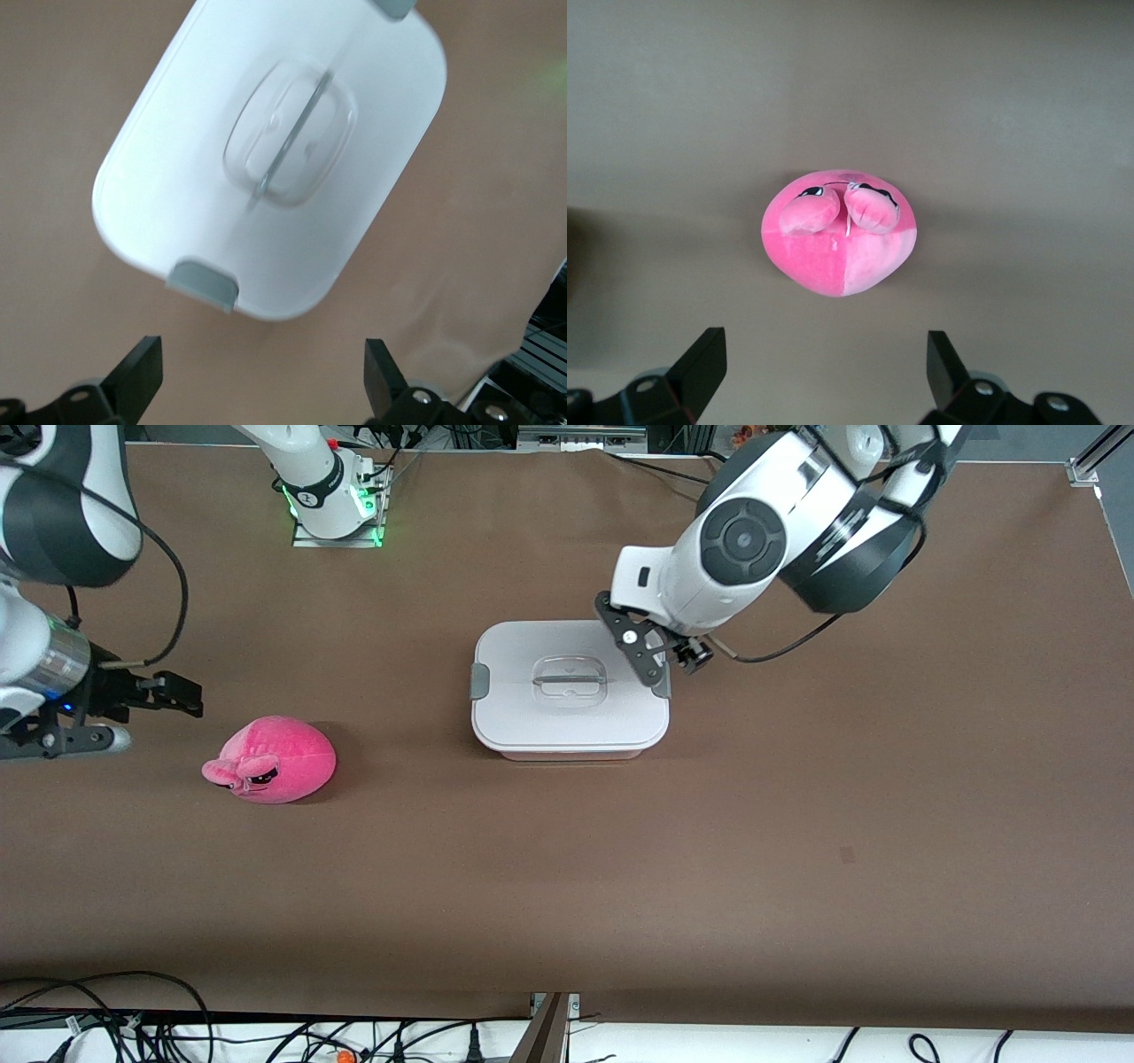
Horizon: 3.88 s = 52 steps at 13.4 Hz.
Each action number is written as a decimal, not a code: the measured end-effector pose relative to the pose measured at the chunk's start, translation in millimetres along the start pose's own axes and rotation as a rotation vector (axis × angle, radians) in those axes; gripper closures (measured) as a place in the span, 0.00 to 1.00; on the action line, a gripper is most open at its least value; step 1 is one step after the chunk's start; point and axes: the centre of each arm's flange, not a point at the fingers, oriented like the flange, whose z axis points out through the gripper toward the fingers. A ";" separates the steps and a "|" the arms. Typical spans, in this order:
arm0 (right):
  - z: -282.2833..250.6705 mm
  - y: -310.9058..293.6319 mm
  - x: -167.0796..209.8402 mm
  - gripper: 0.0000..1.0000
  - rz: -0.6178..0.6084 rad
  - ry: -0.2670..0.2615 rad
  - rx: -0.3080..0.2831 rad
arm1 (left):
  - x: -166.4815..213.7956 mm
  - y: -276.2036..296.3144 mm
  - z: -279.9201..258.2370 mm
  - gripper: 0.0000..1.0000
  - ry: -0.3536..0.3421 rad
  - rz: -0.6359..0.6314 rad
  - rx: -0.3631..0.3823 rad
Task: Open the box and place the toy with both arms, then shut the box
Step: 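Grasp the lid handle with the left gripper while the right gripper grasps the toy, then lift the clear lid off the box with the left gripper, then lift the pink toy with the right gripper and carry it over the box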
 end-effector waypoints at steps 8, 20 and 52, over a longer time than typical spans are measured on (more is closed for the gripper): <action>126.1 -2.9 25.1 0.00 0.027 -0.097 0.050 | 79.2 51.3 101.7 0.00 0.050 0.318 0.214; 215.8 -4.0 1.8 0.51 -0.036 -0.062 0.049 | 83.7 54.9 135.6 0.93 -0.003 0.356 0.199; 2.1 -427.6 -77.5 0.93 -1.089 0.022 -0.012 | -140.0 -143.6 -82.1 0.93 -0.301 0.331 0.030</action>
